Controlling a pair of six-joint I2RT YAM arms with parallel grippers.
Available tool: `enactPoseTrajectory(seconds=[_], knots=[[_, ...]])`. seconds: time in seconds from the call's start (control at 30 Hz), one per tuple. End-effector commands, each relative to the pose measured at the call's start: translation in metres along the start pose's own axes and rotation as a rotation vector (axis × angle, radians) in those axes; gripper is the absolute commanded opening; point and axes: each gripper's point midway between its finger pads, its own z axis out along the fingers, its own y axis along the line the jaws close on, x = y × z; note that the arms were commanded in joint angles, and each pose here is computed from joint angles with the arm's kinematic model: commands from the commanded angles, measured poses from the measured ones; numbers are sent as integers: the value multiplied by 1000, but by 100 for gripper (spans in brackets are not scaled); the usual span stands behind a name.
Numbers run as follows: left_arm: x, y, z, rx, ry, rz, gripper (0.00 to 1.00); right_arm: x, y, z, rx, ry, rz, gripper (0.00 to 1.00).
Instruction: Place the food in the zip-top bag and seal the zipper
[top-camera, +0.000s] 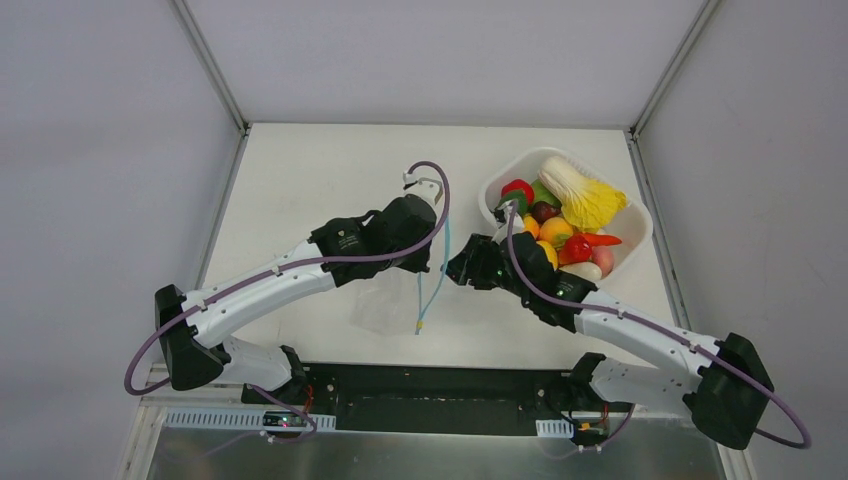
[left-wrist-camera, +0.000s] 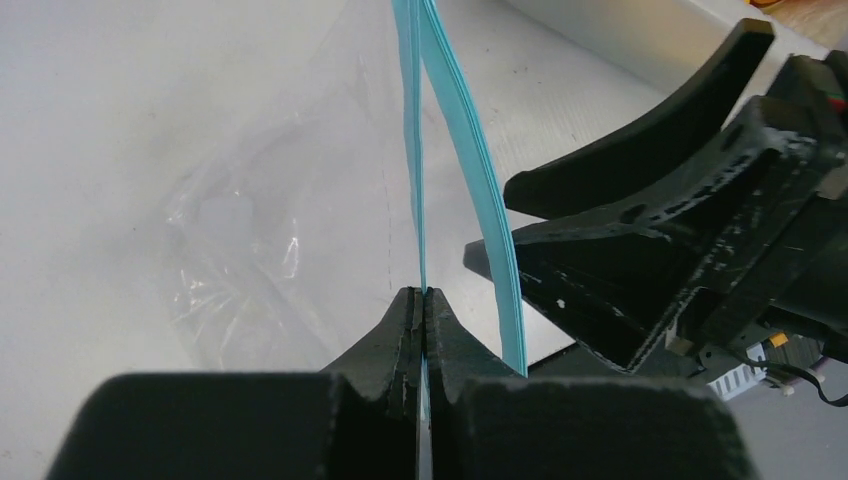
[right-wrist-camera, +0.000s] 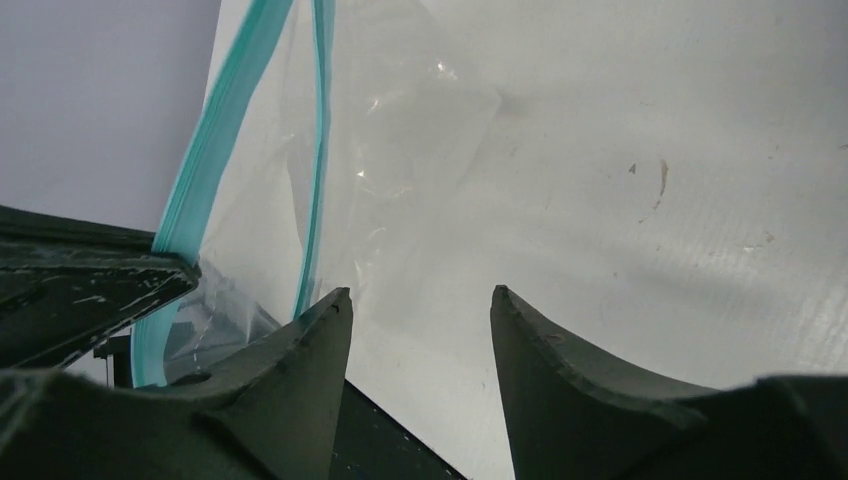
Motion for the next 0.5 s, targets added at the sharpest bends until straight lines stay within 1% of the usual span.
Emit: enactPoseTrajectory(seconds=[0.0,0.07,0.13,0.27,0.37,0.47], knots=[[1,-2,-9,27,2,27,0,-17,27,0,-62,-9,58,56],[4,0,-9,16,14,35,0,-20,28,-3,-62,-20,62,56],[5,1,-9,8,22,44,0,-26,25,-8,-51,-59,74,59],[7,-3,-9,30,33,56,0,-48,5,-25,29,-202,129,64],[7,-7,-10,52,38,58,0,-56,17,-40,-55,-231,135,66],[7,-11,-10,73,39,62,0,-55,32,-42,-126,-202,134,66]])
